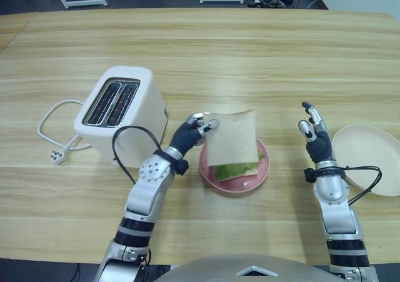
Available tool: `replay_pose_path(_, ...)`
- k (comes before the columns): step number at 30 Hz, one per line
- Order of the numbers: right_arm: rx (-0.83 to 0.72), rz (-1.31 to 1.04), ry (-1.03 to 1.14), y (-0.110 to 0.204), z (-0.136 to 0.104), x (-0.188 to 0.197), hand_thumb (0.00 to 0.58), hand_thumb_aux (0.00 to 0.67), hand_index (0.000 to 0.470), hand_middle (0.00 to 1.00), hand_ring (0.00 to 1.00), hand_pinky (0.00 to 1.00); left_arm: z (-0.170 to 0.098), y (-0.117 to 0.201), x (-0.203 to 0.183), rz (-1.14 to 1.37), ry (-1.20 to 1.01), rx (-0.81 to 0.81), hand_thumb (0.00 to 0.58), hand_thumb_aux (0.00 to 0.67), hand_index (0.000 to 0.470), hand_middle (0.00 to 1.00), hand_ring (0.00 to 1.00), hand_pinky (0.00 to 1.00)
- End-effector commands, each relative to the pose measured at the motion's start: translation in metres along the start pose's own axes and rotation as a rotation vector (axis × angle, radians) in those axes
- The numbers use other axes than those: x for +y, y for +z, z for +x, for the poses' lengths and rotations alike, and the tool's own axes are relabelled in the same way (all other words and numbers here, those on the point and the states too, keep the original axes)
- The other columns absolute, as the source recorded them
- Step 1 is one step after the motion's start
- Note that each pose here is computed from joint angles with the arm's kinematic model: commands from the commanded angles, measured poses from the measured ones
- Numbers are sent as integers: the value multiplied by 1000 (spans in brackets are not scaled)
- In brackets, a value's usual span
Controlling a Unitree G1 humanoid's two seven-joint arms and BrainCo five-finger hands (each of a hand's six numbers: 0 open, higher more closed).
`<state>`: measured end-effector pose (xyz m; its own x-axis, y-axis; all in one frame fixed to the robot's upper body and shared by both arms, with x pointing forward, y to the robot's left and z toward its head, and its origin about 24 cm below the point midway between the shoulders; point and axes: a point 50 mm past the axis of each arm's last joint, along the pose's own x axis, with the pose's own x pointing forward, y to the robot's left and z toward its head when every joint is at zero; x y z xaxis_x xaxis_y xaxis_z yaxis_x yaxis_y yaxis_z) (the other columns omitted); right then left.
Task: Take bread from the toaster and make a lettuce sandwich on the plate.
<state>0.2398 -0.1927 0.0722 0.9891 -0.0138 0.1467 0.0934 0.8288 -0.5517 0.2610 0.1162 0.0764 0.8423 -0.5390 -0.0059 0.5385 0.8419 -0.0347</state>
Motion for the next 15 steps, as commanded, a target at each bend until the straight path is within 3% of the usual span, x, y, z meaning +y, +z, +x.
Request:
replay_pose_path(1,2,-6,12,-1,1,3,0,0,0,0,0,0,11,-11,-3,19,-29,63,580,670,470,1000,1000,1000)
replay_pose_path(10,-43,-65,50,5,-4,12,0,0,0,0,0,0,16,-23,0,84,22,118,580,670,470,1000,1000,1000)
replay_pose_path(15,-207,-233,119,22,-15,24,0,0,0,0,0,0,17,-31,5,169,62,161,580,670,470,1000,1000,1000)
